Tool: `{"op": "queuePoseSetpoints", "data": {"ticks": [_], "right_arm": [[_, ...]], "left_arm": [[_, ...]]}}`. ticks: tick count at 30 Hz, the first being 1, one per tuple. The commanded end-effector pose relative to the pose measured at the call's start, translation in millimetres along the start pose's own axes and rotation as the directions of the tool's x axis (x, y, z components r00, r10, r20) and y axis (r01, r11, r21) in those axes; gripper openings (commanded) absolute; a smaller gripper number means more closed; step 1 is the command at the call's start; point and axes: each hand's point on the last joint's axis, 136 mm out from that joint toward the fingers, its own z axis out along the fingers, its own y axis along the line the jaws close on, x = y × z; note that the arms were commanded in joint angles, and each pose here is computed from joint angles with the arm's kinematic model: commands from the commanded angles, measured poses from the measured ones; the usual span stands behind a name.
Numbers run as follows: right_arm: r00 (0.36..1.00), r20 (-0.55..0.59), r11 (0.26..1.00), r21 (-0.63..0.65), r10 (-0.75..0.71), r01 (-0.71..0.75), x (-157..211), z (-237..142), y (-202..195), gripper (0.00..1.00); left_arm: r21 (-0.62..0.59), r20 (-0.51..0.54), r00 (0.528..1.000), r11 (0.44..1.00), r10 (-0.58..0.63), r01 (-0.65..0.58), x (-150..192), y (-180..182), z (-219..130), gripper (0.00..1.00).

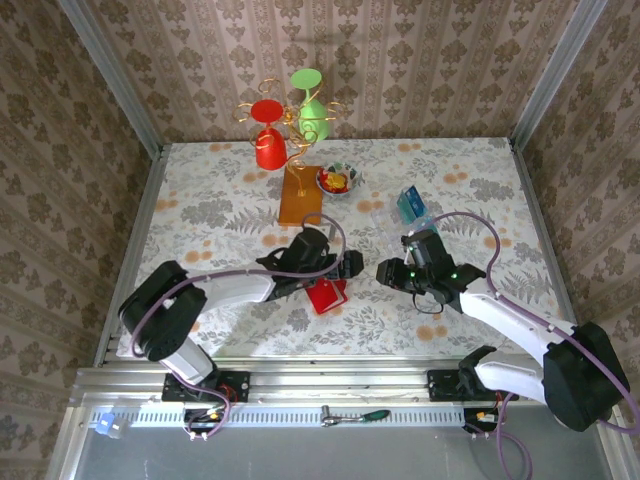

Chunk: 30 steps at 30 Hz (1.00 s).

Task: Put the credit cards into the card holder
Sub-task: Close the card holder at the center of the table.

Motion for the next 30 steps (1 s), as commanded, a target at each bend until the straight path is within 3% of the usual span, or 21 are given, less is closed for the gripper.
{"op": "queuePoseSetpoints", "data": {"ticks": [1,10,18,23,30], "right_arm": [[0.999,-0.022,0.998,-0.056,-0.04,0.039,5.0,0.1,21.3,0.36],[0.968,-0.085,0.967,-0.113,-0.237,0.227,34.2,14.7,100.8,0.27],[0.883,-0.192,0.902,-0.151,-0.429,0.405,75.3,51.3,170.0,0.25],[0.861,-0.239,0.893,-0.104,-0.449,0.437,77.6,79.1,172.4,0.21],[0.889,-0.245,0.918,-0.018,-0.387,0.395,56.8,93.3,134.7,0.19]], "left_arm": [[0.036,0.029,0.999,0.999,0.016,-0.017,-24.9,-7.1,-18.8,1.0],[-0.04,0.116,0.993,0.999,-0.014,0.018,-65.3,30.9,-71.5,1.0],[-0.177,0.216,0.97,0.973,-0.112,0.151,-67.2,97.6,-131.6,1.0],[-0.219,0.237,0.959,0.953,-0.155,0.208,-58.4,124.8,-150.4,1.0],[-0.237,0.189,0.967,0.948,-0.169,0.212,-40.1,136.1,-144.4,1.0]]}}
